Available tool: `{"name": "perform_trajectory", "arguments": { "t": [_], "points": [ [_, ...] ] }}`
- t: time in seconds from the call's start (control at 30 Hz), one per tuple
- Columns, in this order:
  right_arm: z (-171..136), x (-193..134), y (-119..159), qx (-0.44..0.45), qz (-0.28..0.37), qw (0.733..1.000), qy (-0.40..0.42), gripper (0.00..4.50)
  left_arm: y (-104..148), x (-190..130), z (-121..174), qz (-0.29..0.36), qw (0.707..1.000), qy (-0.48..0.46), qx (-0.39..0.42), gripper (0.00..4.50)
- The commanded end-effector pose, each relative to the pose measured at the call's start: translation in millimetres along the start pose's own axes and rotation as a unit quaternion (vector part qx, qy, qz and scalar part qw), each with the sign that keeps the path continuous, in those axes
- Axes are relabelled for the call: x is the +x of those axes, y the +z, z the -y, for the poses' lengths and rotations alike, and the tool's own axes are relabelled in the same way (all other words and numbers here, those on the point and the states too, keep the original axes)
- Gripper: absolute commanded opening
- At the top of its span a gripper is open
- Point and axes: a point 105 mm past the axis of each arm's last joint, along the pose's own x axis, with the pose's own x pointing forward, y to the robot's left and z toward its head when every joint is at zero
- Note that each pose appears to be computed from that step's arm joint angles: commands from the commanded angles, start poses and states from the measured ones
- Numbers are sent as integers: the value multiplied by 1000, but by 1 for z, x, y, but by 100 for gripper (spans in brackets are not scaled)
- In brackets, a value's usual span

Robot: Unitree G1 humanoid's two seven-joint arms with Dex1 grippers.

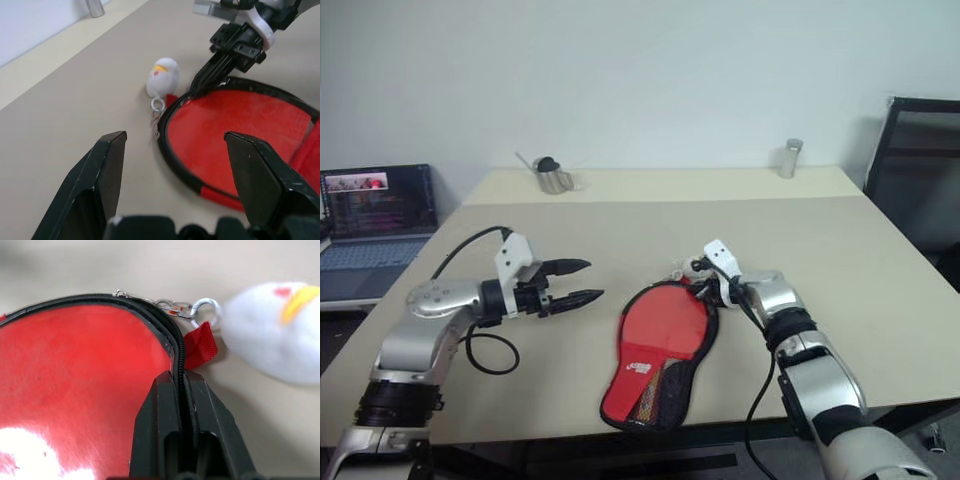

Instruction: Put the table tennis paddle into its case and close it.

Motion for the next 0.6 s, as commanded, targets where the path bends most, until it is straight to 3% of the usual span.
{"name": "perform_trajectory", "arguments": {
  "t": [0.03, 0.5, 0.6],
  "points": [
    [-28, 20, 11, -42, 1, 998, 56, 2, 11, -1, 3, 15, 1000, -3, 18, 341],
    [-31, 29, 28, -90, 5, 995, 42, 2, 6, 5, 6, 11, 1000, -11, 22, 341],
    [-20, 24, 31, -82, 9, 996, 17, 75, 6, 8, 7, 13, 1000, -14, 24, 341]
  ]
}}
